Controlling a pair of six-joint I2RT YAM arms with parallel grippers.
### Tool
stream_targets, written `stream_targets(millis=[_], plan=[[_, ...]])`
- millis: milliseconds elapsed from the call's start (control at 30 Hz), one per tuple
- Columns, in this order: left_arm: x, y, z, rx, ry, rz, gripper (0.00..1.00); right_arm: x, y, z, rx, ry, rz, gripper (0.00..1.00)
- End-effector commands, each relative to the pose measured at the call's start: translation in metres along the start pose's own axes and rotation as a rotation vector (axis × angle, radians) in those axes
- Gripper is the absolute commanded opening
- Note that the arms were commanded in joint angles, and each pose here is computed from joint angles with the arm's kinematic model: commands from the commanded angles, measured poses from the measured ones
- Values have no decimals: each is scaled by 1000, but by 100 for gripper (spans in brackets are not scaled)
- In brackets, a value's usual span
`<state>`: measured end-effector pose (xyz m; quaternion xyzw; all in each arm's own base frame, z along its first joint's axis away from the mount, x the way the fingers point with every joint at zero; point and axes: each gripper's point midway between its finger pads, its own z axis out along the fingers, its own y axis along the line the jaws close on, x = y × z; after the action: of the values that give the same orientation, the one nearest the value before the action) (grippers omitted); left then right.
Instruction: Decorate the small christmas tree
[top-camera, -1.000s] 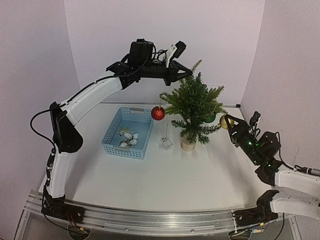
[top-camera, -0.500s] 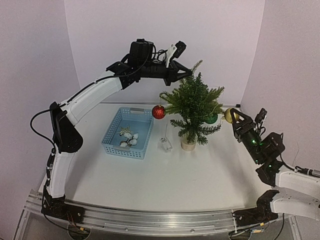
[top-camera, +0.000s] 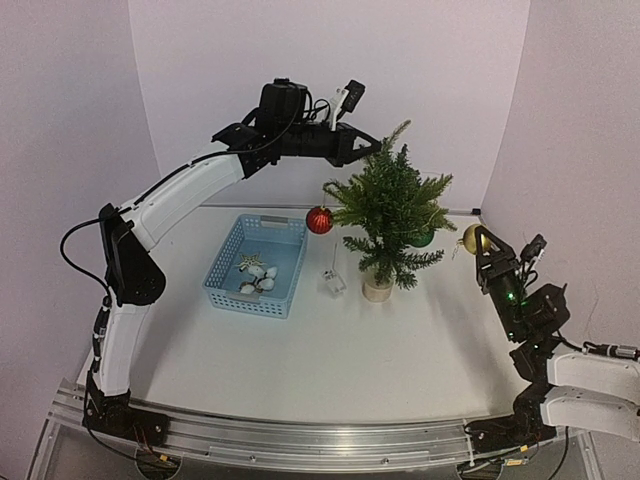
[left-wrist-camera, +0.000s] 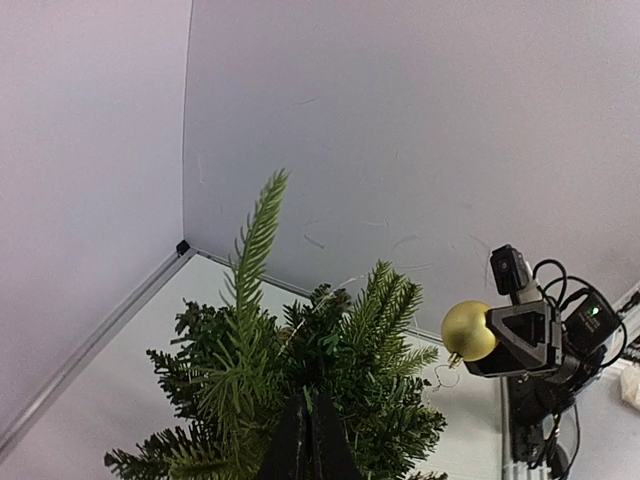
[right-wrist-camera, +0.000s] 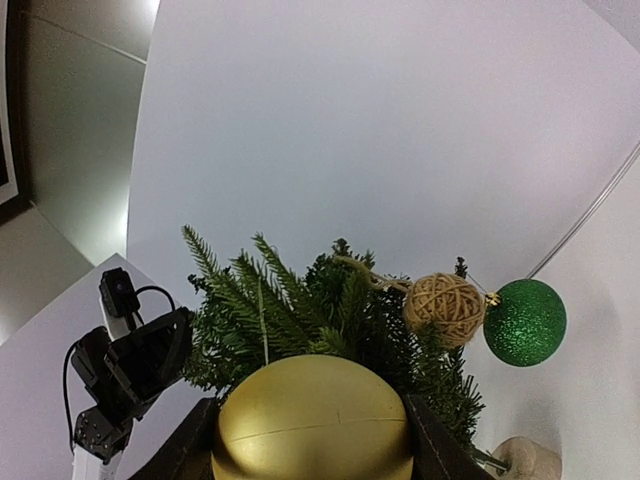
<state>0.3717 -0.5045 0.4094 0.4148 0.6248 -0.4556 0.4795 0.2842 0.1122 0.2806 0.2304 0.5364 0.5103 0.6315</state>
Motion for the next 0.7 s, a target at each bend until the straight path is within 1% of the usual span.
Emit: stream_targets(millis=[0,133,200,300,567,667], plan=[[28,2,0,-23,102,-193,0,-22,4,2,-5,-117,120,0],[31,3,1,-26,103,-203,0,-15,-9,4,23,-104,197,0],[34,5,2,-33,111,-199,0,-11,-13,2,33,-90,202,0],[34,5,0,-32,115,-194,0,-6,-4,7,4,-54,188,0],[27,4,-2,-27,97,-173,0,-14,16,5,-61,-58,169,0],[27,3,-2,-23,98,-172,0,-14,32,6,-117,-32,154,0]])
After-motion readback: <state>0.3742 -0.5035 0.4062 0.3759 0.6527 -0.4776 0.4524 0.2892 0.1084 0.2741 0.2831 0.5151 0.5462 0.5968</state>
